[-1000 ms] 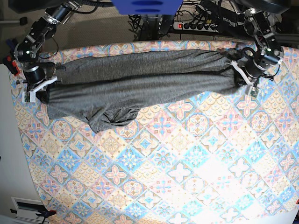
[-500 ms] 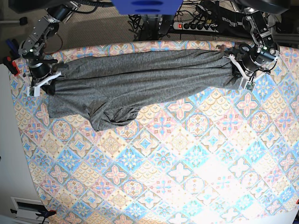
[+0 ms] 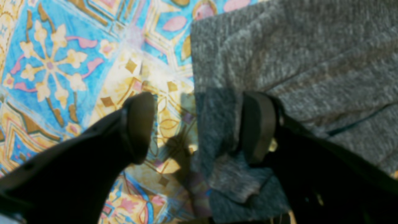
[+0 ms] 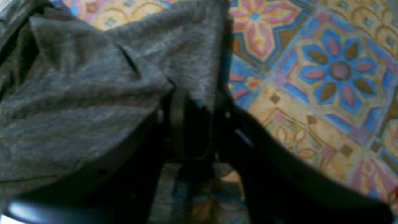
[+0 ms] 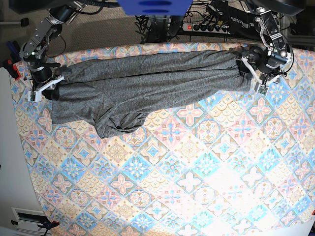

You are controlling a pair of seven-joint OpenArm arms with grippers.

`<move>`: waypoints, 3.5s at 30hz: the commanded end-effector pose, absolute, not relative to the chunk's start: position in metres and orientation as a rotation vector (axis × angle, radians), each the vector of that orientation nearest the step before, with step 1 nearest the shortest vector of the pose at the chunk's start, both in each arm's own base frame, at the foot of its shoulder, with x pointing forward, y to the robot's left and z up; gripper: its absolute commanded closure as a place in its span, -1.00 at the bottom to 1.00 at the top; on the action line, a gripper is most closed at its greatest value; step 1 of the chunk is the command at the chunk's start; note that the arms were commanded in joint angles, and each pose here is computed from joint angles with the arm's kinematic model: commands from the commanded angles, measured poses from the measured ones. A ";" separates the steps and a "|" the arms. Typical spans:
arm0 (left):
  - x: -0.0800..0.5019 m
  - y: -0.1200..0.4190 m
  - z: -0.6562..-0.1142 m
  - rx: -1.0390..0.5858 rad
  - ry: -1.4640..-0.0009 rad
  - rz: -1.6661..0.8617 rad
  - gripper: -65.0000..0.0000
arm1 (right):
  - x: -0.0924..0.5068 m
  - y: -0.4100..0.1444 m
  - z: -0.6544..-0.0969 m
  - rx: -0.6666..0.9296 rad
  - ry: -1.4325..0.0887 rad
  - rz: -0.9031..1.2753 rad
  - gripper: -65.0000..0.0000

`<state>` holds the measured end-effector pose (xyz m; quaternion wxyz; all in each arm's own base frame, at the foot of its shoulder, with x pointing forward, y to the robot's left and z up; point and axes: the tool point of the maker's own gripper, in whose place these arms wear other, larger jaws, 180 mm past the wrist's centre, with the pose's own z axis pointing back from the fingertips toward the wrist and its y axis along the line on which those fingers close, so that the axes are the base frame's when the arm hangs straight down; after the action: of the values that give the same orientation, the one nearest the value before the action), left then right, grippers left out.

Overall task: Layout the t-shirt on the table in an organized manner, then fold the t-shirt properly
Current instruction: 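Release the folded shirt and lift both grippers away, then grasp the strip's end with the right gripper and lift it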

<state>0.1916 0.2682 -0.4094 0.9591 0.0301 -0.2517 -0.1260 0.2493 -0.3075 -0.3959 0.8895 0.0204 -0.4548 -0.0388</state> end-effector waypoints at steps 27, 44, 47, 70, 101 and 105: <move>0.253 0.158 -0.327 -0.221 -0.903 -0.294 -0.31 | 0.306 -0.237 -0.288 0.020 -1.209 0.264 0.34; 0.231 0.148 -0.404 -0.171 -0.635 -0.384 -0.31 | 0.378 -0.163 -0.302 0.225 -1.182 0.434 0.33; 0.231 0.148 -0.403 -0.170 -0.634 -0.384 -0.31 | 0.392 -0.155 -0.309 0.257 -1.160 0.438 0.33; 0.231 0.148 -0.403 -0.171 -0.638 -0.385 -0.30 | 0.373 -0.153 -0.389 0.338 -0.957 0.433 0.33; 0.228 0.148 -0.406 -0.172 -0.625 -0.383 -0.30 | 0.357 -0.166 -0.273 0.167 -1.272 0.526 1.00; 0.228 0.148 -0.406 -0.172 -0.625 -0.383 -0.30 | 0.344 -0.174 -0.265 0.131 -1.289 0.523 1.00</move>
<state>0.2209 0.1488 -0.4136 0.9357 -0.0826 -0.2878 -0.1863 0.3347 -0.1766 -0.2937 0.7963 0.0578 -0.5519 0.2406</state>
